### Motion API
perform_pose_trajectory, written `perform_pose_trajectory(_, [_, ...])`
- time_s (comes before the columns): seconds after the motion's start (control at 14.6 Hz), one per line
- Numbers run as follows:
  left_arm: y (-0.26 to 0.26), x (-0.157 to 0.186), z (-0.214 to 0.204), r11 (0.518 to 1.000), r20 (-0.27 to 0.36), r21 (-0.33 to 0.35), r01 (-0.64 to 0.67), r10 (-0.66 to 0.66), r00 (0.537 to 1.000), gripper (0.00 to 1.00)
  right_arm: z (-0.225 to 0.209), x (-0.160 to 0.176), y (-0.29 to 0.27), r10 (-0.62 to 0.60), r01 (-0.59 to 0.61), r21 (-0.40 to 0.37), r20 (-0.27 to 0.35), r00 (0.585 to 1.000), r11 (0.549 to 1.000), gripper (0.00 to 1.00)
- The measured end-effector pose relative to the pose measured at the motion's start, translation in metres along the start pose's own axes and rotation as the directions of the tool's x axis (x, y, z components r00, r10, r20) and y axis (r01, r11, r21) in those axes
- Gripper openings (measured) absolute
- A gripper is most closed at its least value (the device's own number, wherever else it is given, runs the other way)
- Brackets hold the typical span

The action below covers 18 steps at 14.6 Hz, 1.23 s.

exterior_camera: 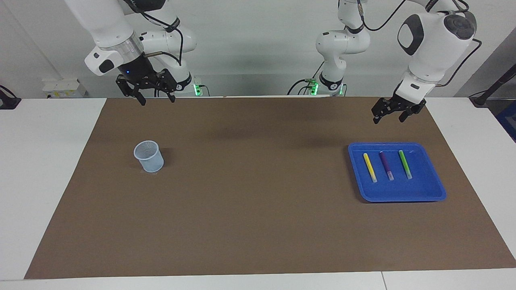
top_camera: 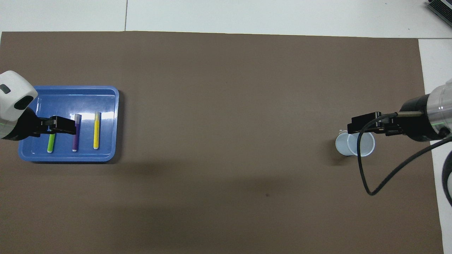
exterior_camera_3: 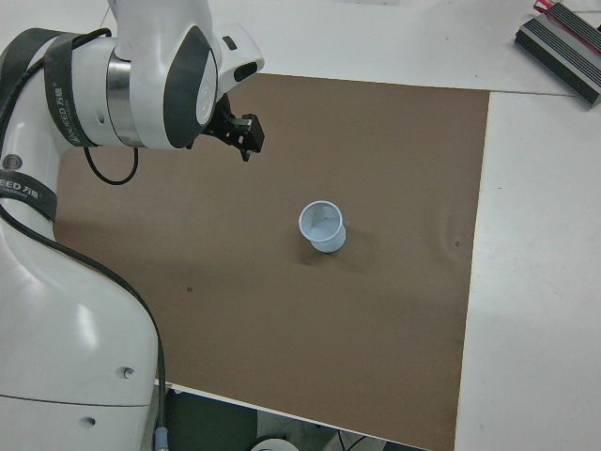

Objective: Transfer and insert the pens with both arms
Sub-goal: 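Move the left gripper over the yellow pen while the right gripper nears the cup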

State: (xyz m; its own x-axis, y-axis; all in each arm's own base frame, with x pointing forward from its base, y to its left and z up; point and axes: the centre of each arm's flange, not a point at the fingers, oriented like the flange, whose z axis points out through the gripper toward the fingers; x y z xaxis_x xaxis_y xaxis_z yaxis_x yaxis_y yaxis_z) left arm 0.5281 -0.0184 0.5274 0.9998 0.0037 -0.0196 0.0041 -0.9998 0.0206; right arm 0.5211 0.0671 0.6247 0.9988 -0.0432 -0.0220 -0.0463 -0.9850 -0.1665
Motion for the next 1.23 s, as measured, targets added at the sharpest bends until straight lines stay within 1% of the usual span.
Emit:
perform_pose_trajectory(0.14, [-0.007,0.001,0.021,1.000,0.000,-0.002,0.006,-0.006,1.000,1.00,0.004,-0.002,-0.005,-0.008,0.008,0.011,0.010,1.000,1.000,1.00])
perform_pose_trajectory(0.21, [-0.010,0.003,0.032,1.000,0.001,-0.002,0.004,-0.004,1.000,1.00,0.006,-0.004,-0.009,-0.010,0.010,0.034,0.018,1.000,0.999,1.00])
perform_pose_trajectory(0.34, [-0.018,0.010,0.053,1.000,0.006,-0.004,0.003,-0.003,1.000,1.00,0.009,-0.008,-0.015,-0.008,0.003,0.111,0.039,0.999,0.994,1.00])
perform_pose_trajectory(0.41, [-0.022,0.013,0.063,1.000,0.010,-0.004,0.004,-0.004,1.000,1.00,0.009,-0.009,-0.016,-0.004,-0.002,0.135,0.045,0.999,0.991,1.00])
perform_pose_trajectory(0.48, [-0.025,0.017,0.073,1.000,0.012,-0.005,0.005,-0.005,1.000,1.00,0.009,-0.011,-0.015,-0.002,-0.005,0.144,0.047,0.999,0.990,1.00])
perform_pose_trajectory(0.75, [-0.029,0.030,0.110,1.000,0.001,-0.006,0.005,-0.005,1.000,1.00,0.008,-0.010,-0.014,0.004,-0.008,0.150,0.027,1.000,0.989,1.00])
perform_pose_trajectory(1.23, [-0.029,0.048,0.172,1.000,0.013,-0.009,0.004,-0.004,1.000,1.00,0.012,-0.012,-0.016,0.003,-0.009,0.158,0.037,0.999,0.987,1.00])
